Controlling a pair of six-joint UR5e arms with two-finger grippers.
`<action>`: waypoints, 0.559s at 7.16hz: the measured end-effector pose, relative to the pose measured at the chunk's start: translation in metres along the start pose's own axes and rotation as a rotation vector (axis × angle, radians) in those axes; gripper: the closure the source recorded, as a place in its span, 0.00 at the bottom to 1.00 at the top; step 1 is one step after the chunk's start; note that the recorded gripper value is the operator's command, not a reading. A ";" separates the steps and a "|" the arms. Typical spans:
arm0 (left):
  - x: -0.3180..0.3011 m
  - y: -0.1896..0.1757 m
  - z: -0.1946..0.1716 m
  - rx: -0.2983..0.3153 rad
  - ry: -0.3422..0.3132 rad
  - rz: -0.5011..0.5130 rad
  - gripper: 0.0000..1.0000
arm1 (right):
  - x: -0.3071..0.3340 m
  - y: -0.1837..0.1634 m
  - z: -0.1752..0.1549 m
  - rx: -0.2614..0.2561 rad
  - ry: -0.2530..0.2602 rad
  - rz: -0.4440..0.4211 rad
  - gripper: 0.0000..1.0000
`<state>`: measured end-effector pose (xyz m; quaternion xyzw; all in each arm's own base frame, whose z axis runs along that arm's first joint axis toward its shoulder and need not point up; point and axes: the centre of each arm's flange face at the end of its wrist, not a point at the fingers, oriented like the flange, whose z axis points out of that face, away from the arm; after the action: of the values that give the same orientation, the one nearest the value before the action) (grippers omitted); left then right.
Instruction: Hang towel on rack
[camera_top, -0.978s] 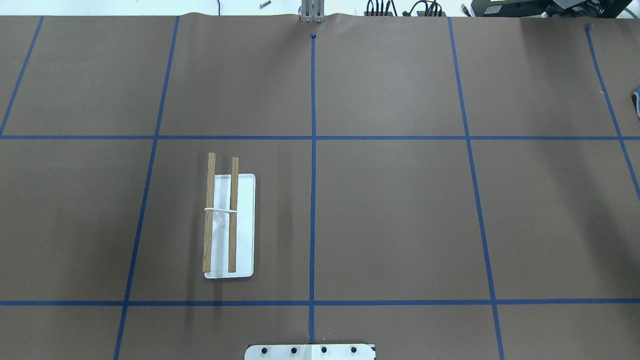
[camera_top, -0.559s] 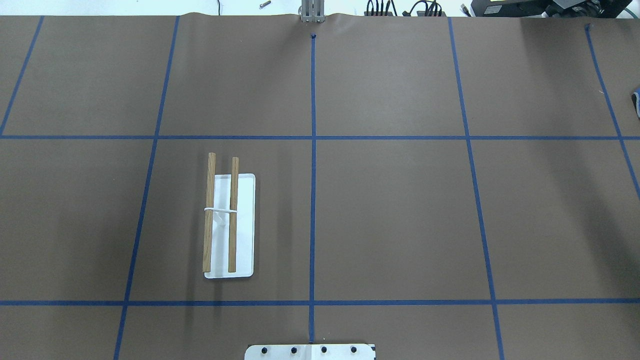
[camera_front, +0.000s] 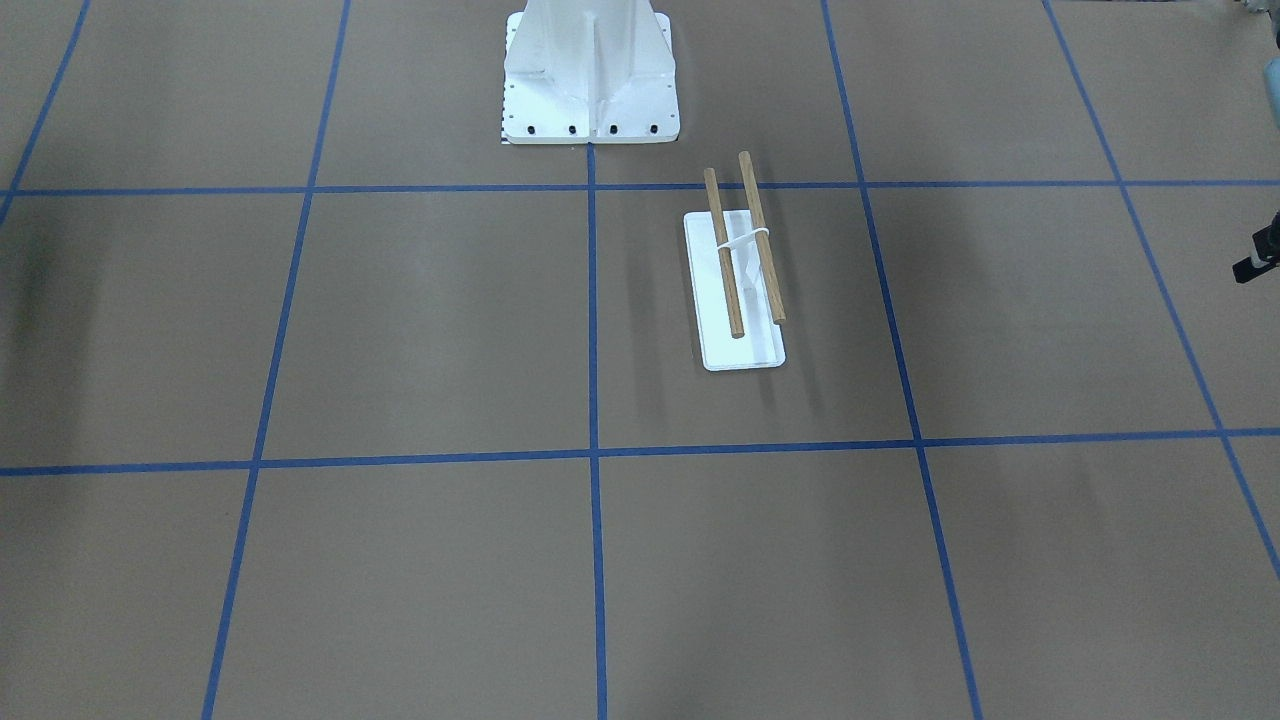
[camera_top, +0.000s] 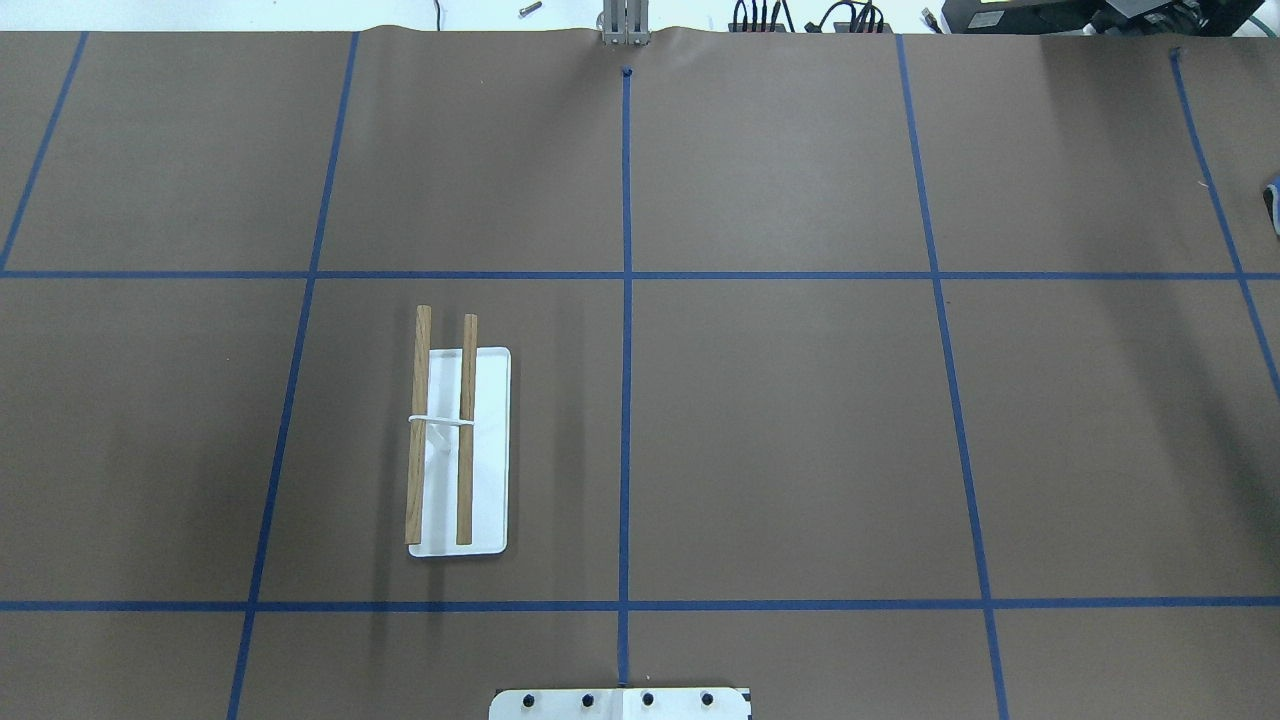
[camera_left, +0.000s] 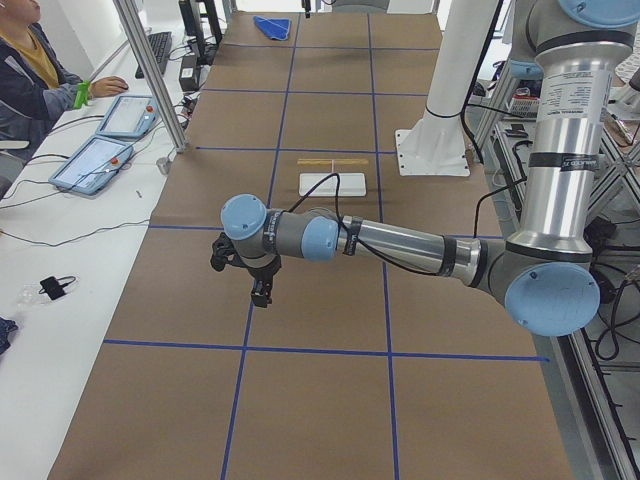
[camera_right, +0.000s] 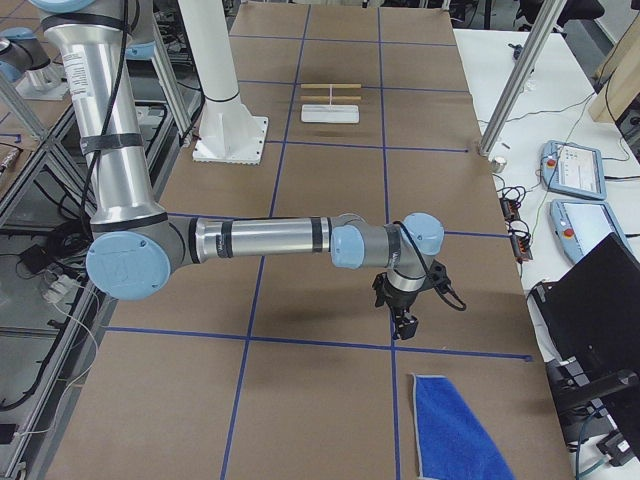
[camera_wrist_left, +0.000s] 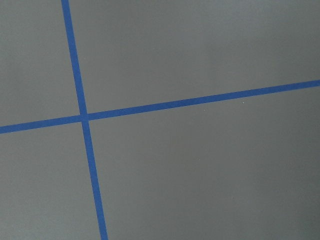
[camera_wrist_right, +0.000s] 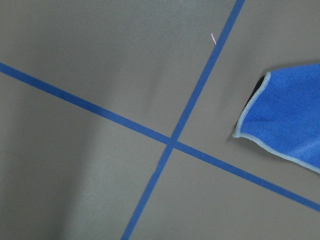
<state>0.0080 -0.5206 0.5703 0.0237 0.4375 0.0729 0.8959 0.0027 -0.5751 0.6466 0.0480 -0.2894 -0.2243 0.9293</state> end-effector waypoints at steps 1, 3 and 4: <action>-0.002 -0.001 0.002 -0.004 -0.001 -0.004 0.02 | 0.015 -0.005 0.024 0.024 0.025 -0.056 0.04; -0.009 -0.002 0.008 -0.005 -0.001 -0.004 0.02 | 0.029 -0.016 0.073 0.062 0.048 -0.136 0.10; -0.012 -0.003 0.010 -0.005 -0.001 -0.003 0.02 | 0.026 -0.022 0.086 0.060 0.060 -0.164 0.11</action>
<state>0.0094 -0.5251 0.5854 0.0210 0.4368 0.0726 0.8964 -0.0355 -0.6030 0.7263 0.1061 -0.2630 -0.2894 0.9142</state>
